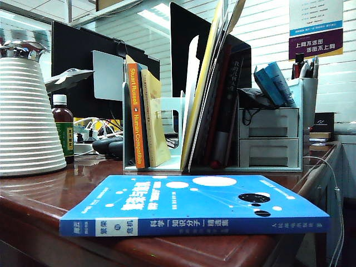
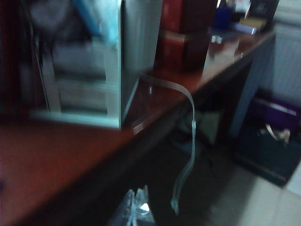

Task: Pick up the blue book and put it on the bookshelf.

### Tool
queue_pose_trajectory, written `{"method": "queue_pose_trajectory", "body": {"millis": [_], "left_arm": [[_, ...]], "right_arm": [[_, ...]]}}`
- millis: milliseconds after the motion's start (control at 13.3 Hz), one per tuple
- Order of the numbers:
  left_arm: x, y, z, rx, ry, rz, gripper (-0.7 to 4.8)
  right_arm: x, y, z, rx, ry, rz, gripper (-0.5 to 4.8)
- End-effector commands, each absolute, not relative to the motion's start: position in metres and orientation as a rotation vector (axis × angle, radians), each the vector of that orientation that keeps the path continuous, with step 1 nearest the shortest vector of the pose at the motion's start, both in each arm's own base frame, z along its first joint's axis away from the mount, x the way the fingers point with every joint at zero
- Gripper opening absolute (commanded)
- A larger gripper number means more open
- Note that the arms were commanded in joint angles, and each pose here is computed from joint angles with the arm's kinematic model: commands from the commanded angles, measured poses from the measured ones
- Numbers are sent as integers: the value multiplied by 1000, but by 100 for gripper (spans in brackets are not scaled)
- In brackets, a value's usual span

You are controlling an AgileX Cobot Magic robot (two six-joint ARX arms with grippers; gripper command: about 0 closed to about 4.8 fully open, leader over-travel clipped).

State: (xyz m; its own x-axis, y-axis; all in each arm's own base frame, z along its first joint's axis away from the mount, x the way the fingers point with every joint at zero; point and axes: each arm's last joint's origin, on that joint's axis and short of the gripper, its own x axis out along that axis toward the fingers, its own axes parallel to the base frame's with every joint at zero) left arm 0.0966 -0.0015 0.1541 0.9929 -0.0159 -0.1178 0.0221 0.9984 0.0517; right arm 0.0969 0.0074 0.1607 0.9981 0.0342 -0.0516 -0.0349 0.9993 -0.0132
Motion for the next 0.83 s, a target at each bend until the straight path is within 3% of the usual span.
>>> {"method": "queue_pose_trajectory", "body": {"millis": [75, 377, 678, 829], "left_arm": [[97, -2, 154, 52, 111, -23, -5], [97, -2, 157, 46, 94, -22, -5], [91, -1, 202, -187, -53, 2, -5], [95, -1, 233, -193, -45, -1, -5]], "right_arm": [[97, 7, 165, 5, 22, 36, -1], [96, 8, 168, 17, 2, 44, -1], [82, 6, 224, 264, -95, 44, -2], [84, 8, 254, 266, 2, 114, -2]]}}
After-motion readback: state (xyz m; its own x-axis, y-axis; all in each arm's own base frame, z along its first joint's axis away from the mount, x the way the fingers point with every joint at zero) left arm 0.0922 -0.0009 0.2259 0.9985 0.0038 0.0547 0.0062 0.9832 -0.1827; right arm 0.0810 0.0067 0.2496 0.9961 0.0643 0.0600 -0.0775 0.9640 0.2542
